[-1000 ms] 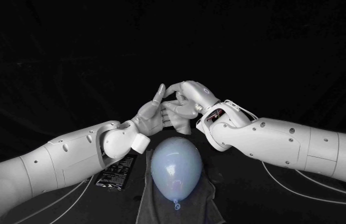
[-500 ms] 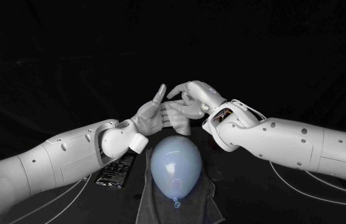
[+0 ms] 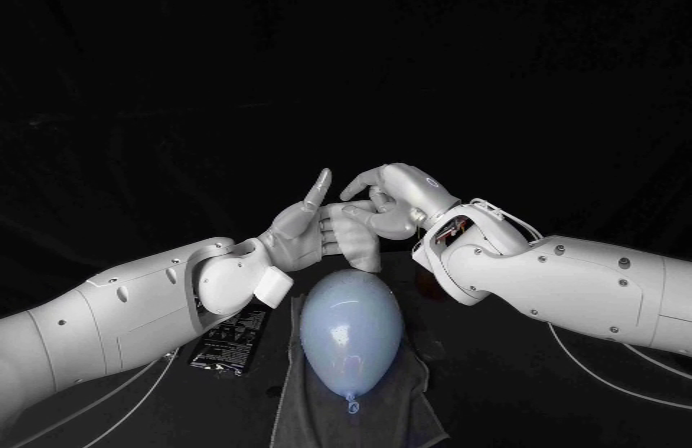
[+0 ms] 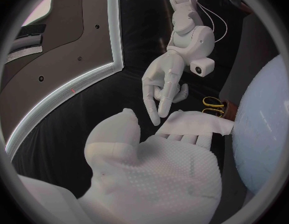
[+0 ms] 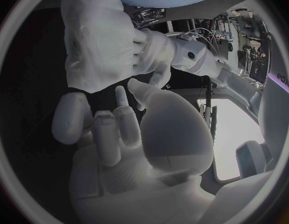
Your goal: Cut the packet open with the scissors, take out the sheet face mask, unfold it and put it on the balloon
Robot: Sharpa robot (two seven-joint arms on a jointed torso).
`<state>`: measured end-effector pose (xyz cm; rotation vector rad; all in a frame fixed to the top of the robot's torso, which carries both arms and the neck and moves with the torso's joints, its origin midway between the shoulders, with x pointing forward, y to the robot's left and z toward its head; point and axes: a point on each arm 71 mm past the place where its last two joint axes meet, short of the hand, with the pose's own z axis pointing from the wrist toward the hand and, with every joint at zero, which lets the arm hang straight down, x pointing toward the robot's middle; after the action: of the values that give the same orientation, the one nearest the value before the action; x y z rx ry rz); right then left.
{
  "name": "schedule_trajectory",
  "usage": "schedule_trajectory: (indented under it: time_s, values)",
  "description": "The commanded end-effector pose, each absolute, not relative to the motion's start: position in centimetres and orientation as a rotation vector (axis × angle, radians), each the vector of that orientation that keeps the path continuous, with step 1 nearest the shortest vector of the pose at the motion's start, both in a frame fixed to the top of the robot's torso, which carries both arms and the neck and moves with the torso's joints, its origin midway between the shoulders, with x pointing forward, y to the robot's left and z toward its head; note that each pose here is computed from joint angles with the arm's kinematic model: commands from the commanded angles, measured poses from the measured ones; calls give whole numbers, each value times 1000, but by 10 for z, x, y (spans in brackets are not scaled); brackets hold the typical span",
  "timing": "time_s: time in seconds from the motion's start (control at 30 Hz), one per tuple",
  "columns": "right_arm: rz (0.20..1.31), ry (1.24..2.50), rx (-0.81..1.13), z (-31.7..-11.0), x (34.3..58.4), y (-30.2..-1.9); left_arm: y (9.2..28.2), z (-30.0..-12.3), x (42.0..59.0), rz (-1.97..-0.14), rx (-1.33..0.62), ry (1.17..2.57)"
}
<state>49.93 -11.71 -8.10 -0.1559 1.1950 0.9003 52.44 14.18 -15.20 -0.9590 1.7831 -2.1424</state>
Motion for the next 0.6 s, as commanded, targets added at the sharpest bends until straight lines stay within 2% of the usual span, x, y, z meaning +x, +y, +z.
schedule_trajectory:
  time_s: [0.03,0.6]
  values:
    - [900,1221,-161,-82,499,-115,139,-150,522,-2170,-925,1801]
    - [911,1224,-168,-83,501,-105,135,-150,519,-2176,-901,1831]
